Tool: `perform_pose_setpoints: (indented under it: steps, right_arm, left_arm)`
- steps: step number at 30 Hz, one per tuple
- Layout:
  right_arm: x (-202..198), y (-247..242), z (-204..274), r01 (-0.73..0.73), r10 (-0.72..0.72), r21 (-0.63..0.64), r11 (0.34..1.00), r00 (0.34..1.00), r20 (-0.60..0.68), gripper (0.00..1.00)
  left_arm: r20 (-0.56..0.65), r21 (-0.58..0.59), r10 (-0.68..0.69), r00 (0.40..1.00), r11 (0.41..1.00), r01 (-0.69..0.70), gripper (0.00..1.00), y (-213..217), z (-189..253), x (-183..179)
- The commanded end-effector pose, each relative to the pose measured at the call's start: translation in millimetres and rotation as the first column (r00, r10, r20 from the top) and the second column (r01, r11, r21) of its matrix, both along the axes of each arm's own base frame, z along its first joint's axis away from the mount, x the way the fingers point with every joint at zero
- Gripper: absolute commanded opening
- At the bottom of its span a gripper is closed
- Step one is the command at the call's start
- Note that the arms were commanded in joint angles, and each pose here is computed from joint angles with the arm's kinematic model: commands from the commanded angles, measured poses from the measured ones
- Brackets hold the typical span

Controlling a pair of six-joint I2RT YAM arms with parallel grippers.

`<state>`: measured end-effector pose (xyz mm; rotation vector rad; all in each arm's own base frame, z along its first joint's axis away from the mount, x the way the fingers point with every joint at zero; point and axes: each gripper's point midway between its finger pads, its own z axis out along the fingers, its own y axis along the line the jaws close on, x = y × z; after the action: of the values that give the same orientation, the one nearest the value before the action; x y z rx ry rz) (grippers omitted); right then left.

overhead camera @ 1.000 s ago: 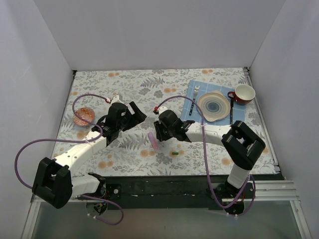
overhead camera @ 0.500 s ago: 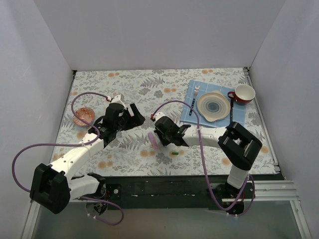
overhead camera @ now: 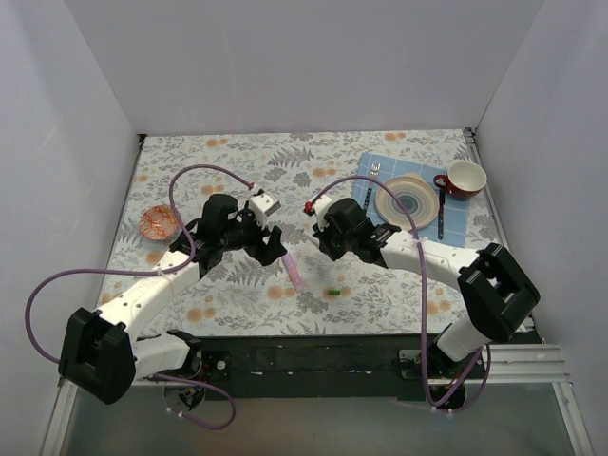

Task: Insert the pens into the pen caps

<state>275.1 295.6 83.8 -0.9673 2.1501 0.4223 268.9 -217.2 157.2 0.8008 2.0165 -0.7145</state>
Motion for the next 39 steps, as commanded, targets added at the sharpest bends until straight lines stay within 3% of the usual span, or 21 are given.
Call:
perform_pose_setpoints:
  steps: [1, 6, 8, 12, 14, 16, 19, 24, 28, 33, 36, 39]
  right_arm:
    - [-21, 13, 11, -0.143, 0.146, 0.080, 0.986, 0.989, -0.029, 0.01]
    - [-33, 20, 24, -0.203, 0.212, 0.136, 0.970, 0.976, -0.050, 0.01]
    - [-36, 22, 30, -0.209, 0.219, 0.157, 0.965, 0.974, -0.051, 0.01]
    - [-25, 21, 30, -0.154, 0.161, 0.144, 0.978, 0.986, -0.040, 0.01]
    - [-16, 17, 19, -0.066, 0.075, 0.119, 0.991, 0.995, -0.072, 0.01]
    - [-7, 17, 18, 0.048, -0.033, 0.118, 0.992, 0.992, -0.125, 0.25]
    - [-7, 26, 6, 0.102, -0.078, 0.126, 0.987, 0.979, -0.187, 0.41]
    - [-4, 44, -2, 0.083, -0.063, 0.103, 0.991, 0.981, -0.185, 0.42]
    - [-3, 54, -10, 0.070, -0.055, 0.077, 0.995, 0.981, -0.187, 0.42]
    - [1, 61, -19, 0.068, -0.061, 0.036, 0.997, 0.983, -0.172, 0.43]
    - [1, 61, -29, 0.075, -0.074, -0.002, 0.997, 0.983, -0.169, 0.41]
    - [-1, 65, -35, 0.070, -0.071, -0.012, 0.998, 0.982, -0.177, 0.39]
  left_arm:
    - [0.247, 0.134, -0.331, 0.911, 0.942, 0.306, 0.69, -8, -1, -14]
    - [0.443, 0.245, -0.459, 0.770, 0.888, 0.388, 0.69, -18, 7, -13]
    - [0.502, 0.322, -0.524, 0.688, 0.852, 0.413, 0.68, -21, 6, -13]
    - [0.580, 0.360, -0.492, 0.649, 0.870, 0.338, 0.69, -19, 9, 1]
    - [0.588, 0.366, -0.492, 0.642, 0.869, 0.332, 0.68, -17, 9, -1]
    - [0.591, 0.363, -0.488, 0.642, 0.872, 0.329, 0.69, -14, 10, -5]
    - [0.609, 0.327, -0.421, 0.672, 0.905, 0.270, 0.69, -4, 19, -9]
    - [0.689, 0.170, -0.204, 0.695, 0.978, 0.118, 0.74, 18, 55, -20]
    - [0.732, 0.058, -0.074, 0.677, 0.997, 0.046, 0.77, 31, 75, -27]
    - [0.727, -0.006, -0.025, 0.686, 0.999, 0.043, 0.80, 33, 80, -33]
    - [0.724, -0.027, -0.016, 0.690, 0.998, 0.051, 0.98, 31, 82, -34]
    - [0.718, -0.043, 0.005, 0.696, 0.998, 0.038, 0.98, 32, 84, -32]
